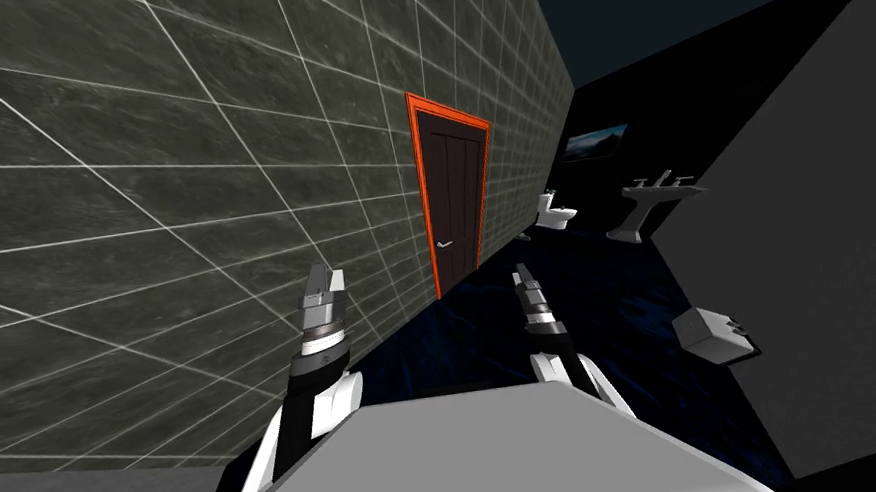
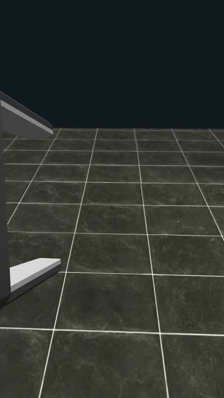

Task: Pull the door open

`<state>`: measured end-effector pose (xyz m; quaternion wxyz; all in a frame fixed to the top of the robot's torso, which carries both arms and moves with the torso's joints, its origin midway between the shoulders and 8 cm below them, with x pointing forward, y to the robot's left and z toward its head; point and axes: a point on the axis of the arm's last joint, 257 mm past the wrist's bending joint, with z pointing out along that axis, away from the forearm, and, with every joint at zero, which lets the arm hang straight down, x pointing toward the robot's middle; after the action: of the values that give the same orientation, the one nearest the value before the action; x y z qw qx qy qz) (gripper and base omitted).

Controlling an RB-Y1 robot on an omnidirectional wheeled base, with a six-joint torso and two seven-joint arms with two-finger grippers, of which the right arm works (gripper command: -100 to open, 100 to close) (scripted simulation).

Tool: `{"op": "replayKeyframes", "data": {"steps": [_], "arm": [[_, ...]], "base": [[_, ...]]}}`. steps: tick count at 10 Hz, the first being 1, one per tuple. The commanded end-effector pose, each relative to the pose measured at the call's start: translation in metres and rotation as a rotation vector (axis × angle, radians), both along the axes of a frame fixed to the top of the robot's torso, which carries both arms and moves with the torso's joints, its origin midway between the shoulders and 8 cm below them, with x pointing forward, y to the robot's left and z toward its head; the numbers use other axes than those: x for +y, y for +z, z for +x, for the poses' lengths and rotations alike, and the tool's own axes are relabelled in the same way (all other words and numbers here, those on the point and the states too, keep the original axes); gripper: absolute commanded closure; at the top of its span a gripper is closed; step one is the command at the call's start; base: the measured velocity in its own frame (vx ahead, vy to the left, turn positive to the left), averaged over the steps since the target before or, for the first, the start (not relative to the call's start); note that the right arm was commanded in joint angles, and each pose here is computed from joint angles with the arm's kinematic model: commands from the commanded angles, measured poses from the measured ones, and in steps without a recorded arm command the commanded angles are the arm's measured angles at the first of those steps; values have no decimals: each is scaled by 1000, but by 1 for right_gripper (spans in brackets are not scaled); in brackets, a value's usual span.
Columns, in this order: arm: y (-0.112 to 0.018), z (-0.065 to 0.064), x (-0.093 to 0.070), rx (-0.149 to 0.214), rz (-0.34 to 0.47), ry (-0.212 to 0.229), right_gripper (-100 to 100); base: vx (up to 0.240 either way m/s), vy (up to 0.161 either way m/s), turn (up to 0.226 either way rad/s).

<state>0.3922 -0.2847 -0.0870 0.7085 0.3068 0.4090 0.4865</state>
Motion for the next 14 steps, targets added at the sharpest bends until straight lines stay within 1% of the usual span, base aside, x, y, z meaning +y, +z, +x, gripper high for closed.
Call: {"op": "replayKeyframes", "data": {"steps": [1,8,14], "arm": [[-10,5,0,11,7,6,-100],[-51,25,-6,66,41,25,-100],[-91,42,-12,119,78,38,-100]], "base": [[87,-38,105],[86,-42,116],[89,-55,136]]}}
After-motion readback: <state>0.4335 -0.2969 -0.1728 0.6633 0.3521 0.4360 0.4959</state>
